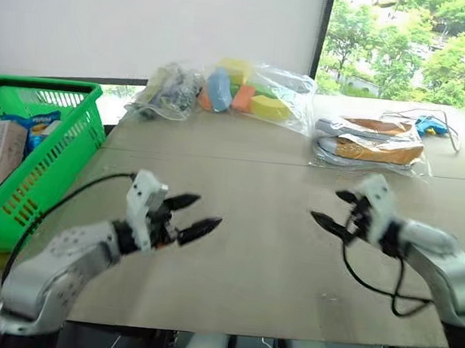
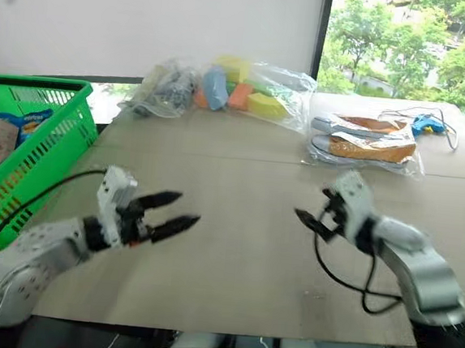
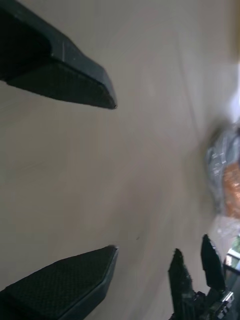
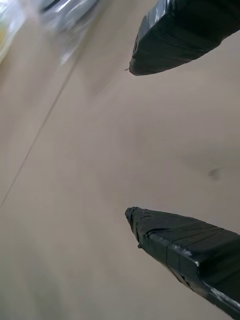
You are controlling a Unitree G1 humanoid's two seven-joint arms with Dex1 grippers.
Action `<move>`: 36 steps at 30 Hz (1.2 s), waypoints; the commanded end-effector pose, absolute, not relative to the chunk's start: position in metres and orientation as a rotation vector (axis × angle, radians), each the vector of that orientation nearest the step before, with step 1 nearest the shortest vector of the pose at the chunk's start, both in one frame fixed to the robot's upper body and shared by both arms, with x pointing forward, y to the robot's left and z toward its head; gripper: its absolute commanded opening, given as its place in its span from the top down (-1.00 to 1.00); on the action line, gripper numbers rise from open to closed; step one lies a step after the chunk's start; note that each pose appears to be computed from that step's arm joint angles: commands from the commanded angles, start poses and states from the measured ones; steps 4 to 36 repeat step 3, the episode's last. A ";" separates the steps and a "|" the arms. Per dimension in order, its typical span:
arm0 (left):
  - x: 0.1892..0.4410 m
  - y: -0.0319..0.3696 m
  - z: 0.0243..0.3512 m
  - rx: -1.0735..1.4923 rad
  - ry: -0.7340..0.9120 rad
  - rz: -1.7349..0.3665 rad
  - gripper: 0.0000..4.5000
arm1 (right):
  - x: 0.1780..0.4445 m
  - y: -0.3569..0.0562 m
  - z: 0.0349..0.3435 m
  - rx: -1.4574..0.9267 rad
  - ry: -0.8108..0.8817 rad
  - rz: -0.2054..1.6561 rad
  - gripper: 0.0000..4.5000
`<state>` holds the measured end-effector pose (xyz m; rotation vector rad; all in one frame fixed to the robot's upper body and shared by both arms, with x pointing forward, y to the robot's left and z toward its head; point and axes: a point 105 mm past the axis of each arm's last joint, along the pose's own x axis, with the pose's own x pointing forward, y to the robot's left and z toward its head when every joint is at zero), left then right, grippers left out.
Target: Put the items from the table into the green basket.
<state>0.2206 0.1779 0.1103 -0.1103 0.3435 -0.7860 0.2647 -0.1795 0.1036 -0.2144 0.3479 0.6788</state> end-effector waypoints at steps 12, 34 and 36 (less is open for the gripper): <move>0.211 0.191 0.107 -0.072 0.347 -0.740 -0.99 | 0.255 -0.201 0.120 -0.221 0.290 0.615 -1.00; 0.211 0.191 0.107 -0.072 0.347 -0.740 -0.99 | 0.255 -0.201 0.120 -0.221 0.290 0.615 -1.00; 0.211 0.191 0.107 -0.072 0.347 -0.740 -0.99 | 0.255 -0.201 0.120 -0.221 0.290 0.615 -1.00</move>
